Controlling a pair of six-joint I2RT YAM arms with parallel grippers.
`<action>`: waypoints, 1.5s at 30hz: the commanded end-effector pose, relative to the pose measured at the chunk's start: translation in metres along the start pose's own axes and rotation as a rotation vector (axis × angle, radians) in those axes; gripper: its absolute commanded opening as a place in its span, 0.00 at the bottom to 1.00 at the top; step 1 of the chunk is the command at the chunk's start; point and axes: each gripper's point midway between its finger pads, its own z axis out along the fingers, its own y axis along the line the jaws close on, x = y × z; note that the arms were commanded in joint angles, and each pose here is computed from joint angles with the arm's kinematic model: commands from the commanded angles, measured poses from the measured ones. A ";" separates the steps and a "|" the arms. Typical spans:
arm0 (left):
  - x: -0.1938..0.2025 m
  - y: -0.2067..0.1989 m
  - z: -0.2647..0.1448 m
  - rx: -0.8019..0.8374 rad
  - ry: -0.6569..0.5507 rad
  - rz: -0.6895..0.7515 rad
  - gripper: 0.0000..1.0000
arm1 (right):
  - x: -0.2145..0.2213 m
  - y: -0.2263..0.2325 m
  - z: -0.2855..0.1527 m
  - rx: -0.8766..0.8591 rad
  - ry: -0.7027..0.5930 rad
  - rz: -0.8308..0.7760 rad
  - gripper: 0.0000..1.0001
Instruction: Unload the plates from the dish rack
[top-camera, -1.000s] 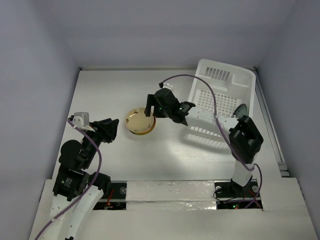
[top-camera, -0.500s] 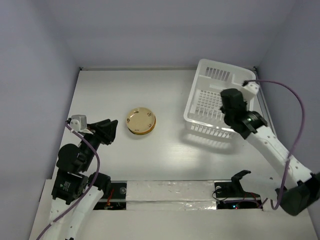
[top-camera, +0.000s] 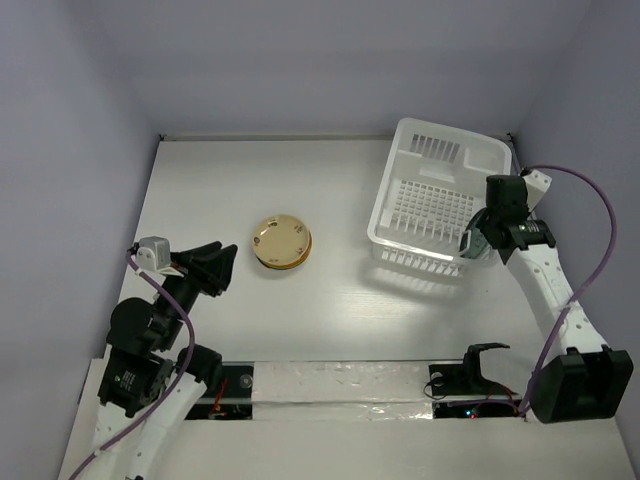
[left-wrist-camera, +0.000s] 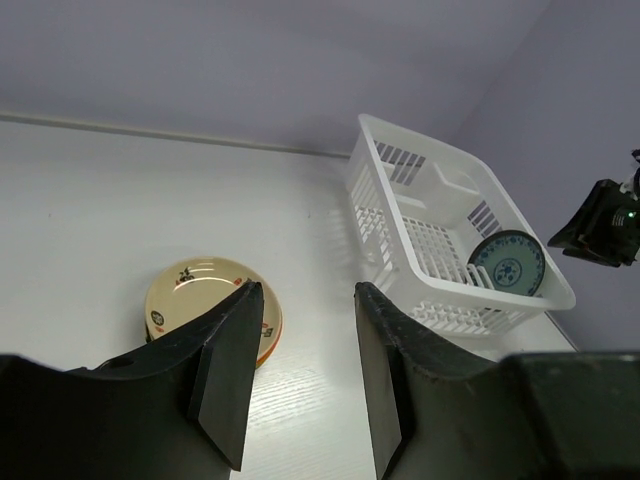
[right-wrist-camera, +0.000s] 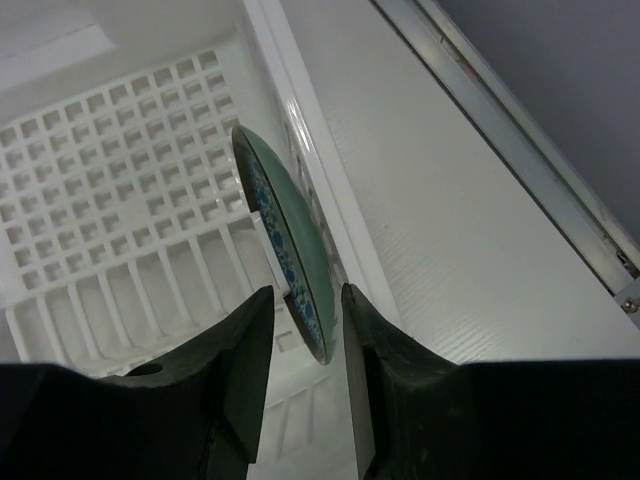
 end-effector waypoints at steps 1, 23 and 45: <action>-0.019 -0.008 -0.004 0.029 -0.064 0.000 0.39 | -0.010 0.008 0.004 -0.059 0.002 -0.038 0.39; -0.018 -0.010 -0.004 0.035 -0.059 -0.004 0.39 | -0.006 0.015 0.041 0.033 0.057 -0.224 0.05; -0.001 -0.003 0.014 0.007 0.018 -0.001 0.39 | -0.093 0.076 -0.081 -0.076 -0.258 -0.291 0.00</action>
